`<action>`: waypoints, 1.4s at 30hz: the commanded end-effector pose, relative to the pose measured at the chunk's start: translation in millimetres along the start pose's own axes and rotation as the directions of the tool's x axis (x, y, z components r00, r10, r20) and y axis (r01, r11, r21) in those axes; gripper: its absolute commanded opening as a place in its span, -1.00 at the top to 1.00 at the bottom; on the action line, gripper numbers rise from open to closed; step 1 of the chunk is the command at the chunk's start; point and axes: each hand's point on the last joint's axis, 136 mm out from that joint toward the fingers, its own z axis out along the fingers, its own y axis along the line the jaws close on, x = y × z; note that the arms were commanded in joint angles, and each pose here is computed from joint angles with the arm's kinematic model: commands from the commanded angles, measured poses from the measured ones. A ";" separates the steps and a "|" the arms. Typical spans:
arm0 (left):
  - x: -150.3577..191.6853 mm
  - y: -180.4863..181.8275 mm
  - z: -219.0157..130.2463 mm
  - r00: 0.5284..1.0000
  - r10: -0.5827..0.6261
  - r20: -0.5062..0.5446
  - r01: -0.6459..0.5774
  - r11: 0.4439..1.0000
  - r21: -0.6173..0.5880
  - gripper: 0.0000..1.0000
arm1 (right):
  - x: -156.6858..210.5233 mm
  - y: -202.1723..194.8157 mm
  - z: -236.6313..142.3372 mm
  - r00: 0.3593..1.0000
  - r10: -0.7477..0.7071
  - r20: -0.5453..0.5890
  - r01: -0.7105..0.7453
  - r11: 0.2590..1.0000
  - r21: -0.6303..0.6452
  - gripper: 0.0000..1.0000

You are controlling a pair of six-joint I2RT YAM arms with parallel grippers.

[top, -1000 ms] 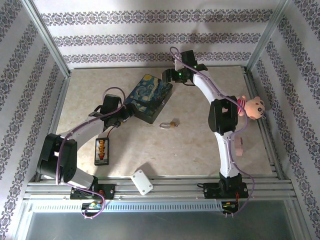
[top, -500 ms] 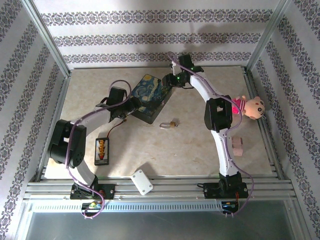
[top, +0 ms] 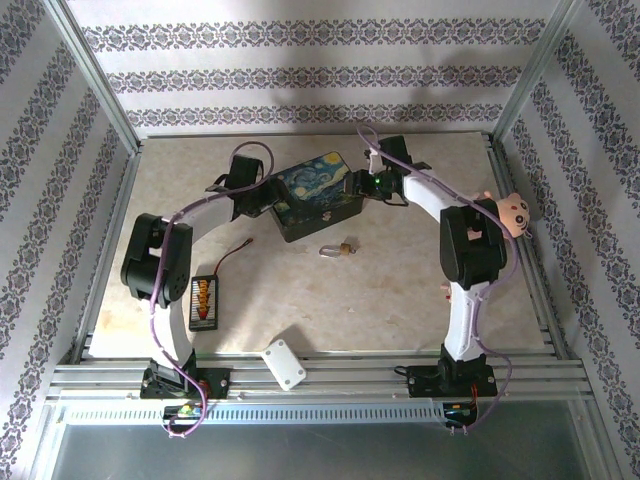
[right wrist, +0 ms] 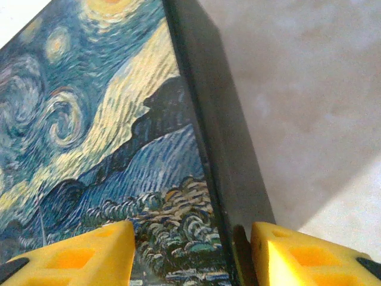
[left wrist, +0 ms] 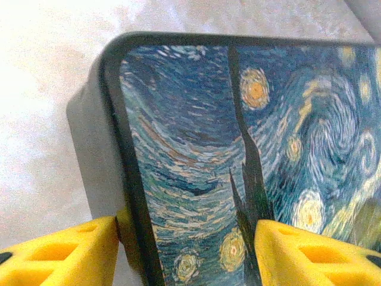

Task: Unlock the padlock with the key

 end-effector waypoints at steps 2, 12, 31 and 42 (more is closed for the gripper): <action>-13.1 -44.9 7.9 0.998 0.062 0.008 -0.062 0.988 0.144 -0.21 | 15.7 37.3 -1.6 0.999 0.023 0.023 -0.021 0.994 -0.109 -0.04; -30.3 -49.3 14.0 0.998 0.053 0.030 -0.057 0.986 0.157 -0.23 | 14.7 34.7 -10.3 0.998 0.040 0.054 -0.036 0.997 -0.073 -0.19; -88.7 -32.0 -65.5 0.976 0.031 0.214 -0.059 0.990 0.125 -0.99 | 14.0 -6.4 -123.7 0.969 0.036 0.246 -0.073 0.987 0.143 -0.36; -32.4 42.4 -148.0 0.901 0.171 0.398 -0.149 0.985 -0.088 -0.99 | 67.5 -41.0 -197.8 0.927 -0.111 0.357 -0.027 0.932 0.360 -0.96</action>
